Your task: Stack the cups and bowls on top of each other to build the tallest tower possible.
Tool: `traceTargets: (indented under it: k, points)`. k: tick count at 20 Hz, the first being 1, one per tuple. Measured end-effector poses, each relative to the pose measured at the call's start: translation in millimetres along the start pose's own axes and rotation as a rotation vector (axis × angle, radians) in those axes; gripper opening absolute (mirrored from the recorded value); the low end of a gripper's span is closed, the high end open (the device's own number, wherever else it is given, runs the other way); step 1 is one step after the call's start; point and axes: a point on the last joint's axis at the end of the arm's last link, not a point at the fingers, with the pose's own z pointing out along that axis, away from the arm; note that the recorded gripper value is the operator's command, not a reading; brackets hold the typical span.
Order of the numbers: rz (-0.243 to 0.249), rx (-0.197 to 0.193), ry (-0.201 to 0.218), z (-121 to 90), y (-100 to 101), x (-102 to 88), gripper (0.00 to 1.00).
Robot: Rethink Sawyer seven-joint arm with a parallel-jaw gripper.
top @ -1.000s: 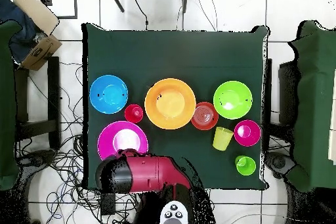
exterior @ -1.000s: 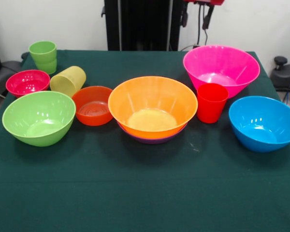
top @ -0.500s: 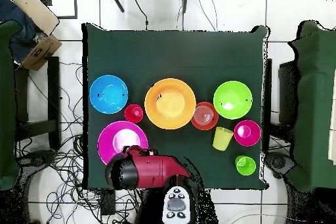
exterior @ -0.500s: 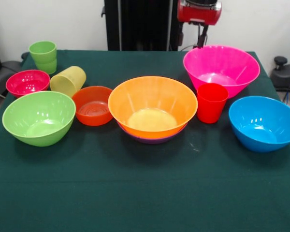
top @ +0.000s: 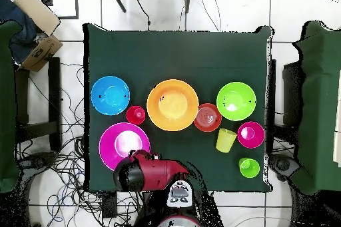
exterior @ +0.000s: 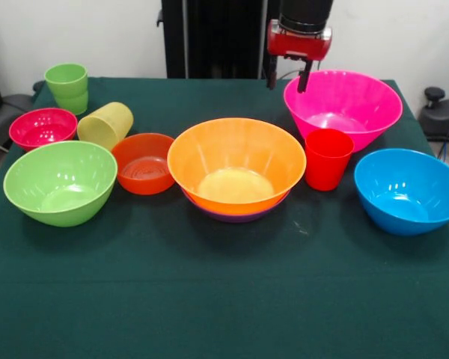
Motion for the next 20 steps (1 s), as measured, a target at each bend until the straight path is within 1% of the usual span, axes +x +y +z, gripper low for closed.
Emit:
traceTargets:
  k: [1, 4, 6, 9, 13, 16, 20]
  points:
    - [0.001, 0.005, 0.012, 4, -2, 3.7, 1.00]
    - [0.002, 0.010, 0.026, 9, -4, 8.2, 1.00]
    - [0.004, 0.021, 0.046, 16, -7, 14.3, 1.00]
    - [0.005, 0.028, 0.052, 20, -10, 17.4, 1.00]
    - [0.005, 0.033, 0.044, 24, -12, 19.2, 1.00]
    - [0.003, 0.035, 0.024, 27, -13, 19.1, 1.00]
    - [-0.013, 0.050, 0.010, 30, -8, 19.4, 1.00]
